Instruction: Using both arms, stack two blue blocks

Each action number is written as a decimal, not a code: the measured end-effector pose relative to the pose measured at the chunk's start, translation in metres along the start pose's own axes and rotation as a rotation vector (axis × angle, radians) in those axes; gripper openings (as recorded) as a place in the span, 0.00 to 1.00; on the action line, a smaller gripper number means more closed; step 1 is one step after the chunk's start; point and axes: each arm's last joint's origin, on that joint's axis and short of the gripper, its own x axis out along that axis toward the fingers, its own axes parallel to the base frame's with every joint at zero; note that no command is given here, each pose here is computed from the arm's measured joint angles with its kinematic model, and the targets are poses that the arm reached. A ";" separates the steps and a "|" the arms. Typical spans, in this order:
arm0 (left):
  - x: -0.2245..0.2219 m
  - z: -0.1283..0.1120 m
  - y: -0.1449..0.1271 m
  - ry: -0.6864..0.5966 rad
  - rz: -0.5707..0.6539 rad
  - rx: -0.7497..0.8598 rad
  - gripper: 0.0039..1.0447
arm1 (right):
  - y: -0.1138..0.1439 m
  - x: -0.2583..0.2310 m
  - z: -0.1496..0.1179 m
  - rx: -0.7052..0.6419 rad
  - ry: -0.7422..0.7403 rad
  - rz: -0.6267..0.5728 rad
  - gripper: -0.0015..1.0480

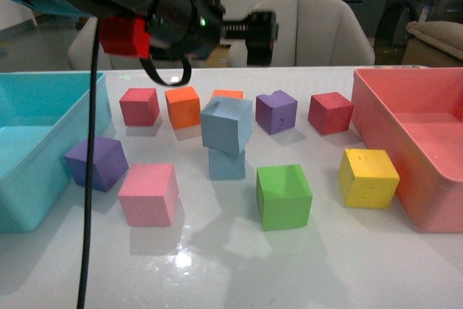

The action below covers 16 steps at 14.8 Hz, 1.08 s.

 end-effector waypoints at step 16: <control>-0.242 -0.096 0.051 -0.443 0.385 -0.028 0.01 | 0.000 0.000 0.000 0.000 0.000 0.000 0.94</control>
